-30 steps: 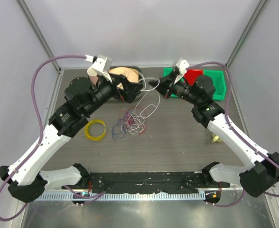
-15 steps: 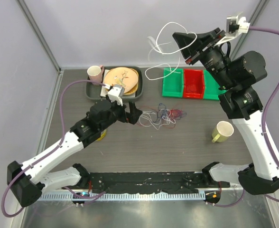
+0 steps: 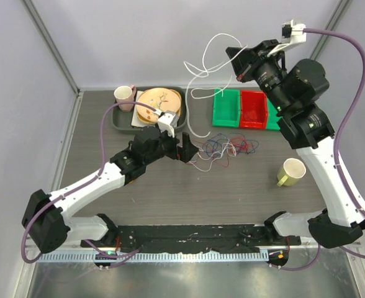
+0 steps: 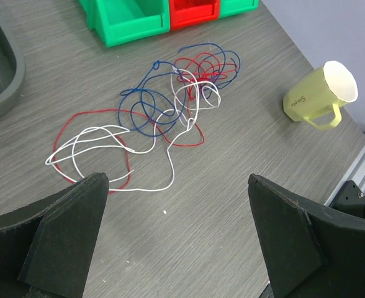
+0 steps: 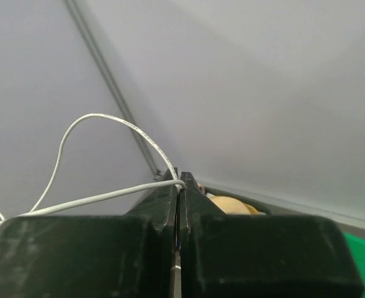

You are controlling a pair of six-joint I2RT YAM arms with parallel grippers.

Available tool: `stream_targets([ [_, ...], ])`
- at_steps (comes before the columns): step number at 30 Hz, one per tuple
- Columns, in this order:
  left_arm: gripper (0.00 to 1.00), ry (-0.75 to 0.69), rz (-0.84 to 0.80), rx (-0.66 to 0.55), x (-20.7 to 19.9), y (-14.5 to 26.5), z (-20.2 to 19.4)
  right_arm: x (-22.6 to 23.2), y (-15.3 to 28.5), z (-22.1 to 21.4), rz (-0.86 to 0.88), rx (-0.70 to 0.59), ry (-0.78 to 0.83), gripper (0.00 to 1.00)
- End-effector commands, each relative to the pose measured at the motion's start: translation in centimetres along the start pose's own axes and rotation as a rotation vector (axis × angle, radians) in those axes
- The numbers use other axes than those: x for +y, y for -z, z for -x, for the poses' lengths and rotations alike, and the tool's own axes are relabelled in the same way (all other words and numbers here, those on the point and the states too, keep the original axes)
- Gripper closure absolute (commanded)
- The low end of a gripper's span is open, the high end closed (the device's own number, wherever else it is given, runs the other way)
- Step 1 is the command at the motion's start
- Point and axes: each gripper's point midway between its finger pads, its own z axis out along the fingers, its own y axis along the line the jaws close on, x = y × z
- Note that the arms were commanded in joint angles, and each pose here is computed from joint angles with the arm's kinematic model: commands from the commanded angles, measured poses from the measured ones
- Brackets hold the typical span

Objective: Untangle the cables

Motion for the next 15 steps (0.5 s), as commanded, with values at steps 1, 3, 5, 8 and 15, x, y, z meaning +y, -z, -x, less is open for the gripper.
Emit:
stream_targets([
  [1, 0.0, 0.061, 0.039, -0.024, 0.8, -1.7, -0.2, -8.4, 0.1, -2.8, -0.387, 0.03, 0.13, 0.99],
  [3, 0.0, 0.087, 0.072, 0.023, 1.7, -2.9, -1.9, -11.7, -0.3, -4.6, -0.492, 0.072, 0.177, 0.99],
  [5, 0.0, 0.106, 0.106, 0.043, 2.3, -4.0, -2.5, -14.6, -0.4, -5.7, -0.568, 0.104, 0.191, 0.99],
  [8, 0.0, 0.12, 0.135, 0.113, 2.9, -6.1, -4.1, -20.4, -0.8, -7.9, -0.623, 0.175, 0.165, 0.99],
  [15, 0.0, 0.138, 0.085, 0.203, 2.2, -10.4, -5.3, -33.0, 1.2, -7.7, -0.823, 0.209, 0.188, 0.99],
])
